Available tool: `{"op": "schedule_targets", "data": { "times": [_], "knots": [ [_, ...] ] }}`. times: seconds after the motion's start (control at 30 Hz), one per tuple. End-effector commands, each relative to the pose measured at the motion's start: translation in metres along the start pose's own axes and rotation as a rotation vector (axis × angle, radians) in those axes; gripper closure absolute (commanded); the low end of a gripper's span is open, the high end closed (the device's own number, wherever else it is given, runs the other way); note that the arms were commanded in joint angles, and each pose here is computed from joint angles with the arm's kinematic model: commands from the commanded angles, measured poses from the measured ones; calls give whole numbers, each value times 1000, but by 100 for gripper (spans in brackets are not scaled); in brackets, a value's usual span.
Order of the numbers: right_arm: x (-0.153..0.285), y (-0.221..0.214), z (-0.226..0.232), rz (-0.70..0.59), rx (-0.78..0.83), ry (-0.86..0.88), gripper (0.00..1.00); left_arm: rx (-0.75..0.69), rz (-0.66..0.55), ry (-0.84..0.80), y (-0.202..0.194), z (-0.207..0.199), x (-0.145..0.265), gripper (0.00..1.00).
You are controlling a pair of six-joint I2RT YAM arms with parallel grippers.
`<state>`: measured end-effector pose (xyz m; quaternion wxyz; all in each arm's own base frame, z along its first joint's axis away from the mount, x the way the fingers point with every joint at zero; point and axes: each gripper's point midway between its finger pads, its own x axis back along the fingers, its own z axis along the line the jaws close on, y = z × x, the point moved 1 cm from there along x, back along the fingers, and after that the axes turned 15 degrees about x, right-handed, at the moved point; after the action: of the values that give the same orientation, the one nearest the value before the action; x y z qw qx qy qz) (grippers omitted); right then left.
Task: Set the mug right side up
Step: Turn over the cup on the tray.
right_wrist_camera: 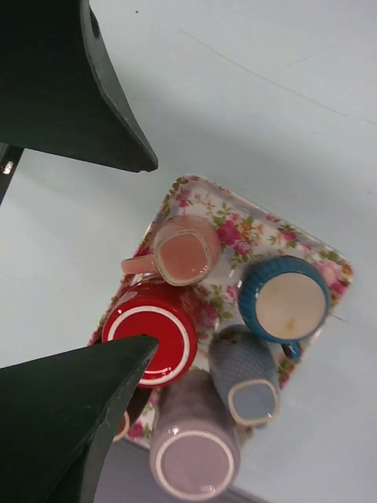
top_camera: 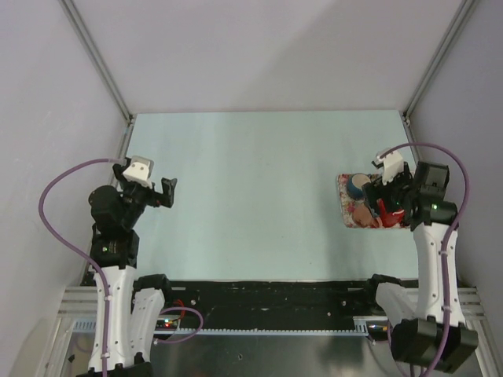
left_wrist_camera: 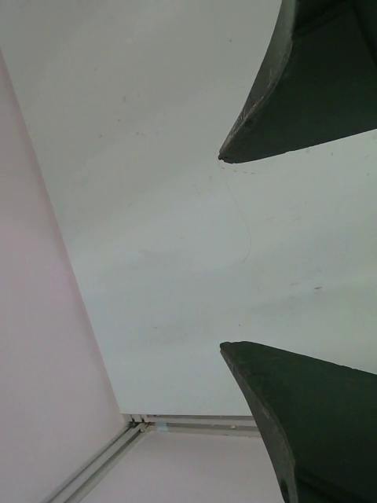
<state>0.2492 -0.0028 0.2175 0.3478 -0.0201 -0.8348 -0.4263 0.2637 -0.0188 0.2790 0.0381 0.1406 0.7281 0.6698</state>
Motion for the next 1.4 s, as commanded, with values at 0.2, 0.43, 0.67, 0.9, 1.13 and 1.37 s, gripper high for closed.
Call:
{"op": "schedule_targets", "data": {
  "times": [0.2, 0.43, 0.67, 0.9, 1.13, 1.37],
  "knots": [
    [-31, -37, 10, 91, 56, 201, 10, 5, 15, -72, -7, -9, -4, 2],
    [-51, -60, 6, 196, 129, 255, 9, 5, 24, -80, -9, -10, -5, 2],
    [-68, -68, -7, 239, 127, 248, 10, 8, 34, -87, -12, -10, -7, 2],
    [-73, -66, -9, 256, 170, 269, 10, 9, 43, -94, -15, -10, -8, 2],
    [-65, -71, 3, 312, 223, 340, 14, 9, 44, -98, -16, -11, -8, 2],
    [-50, -75, 19, 312, 207, 421, 18, 10, 47, -102, -17, -12, -8, 2]
  ]
}}
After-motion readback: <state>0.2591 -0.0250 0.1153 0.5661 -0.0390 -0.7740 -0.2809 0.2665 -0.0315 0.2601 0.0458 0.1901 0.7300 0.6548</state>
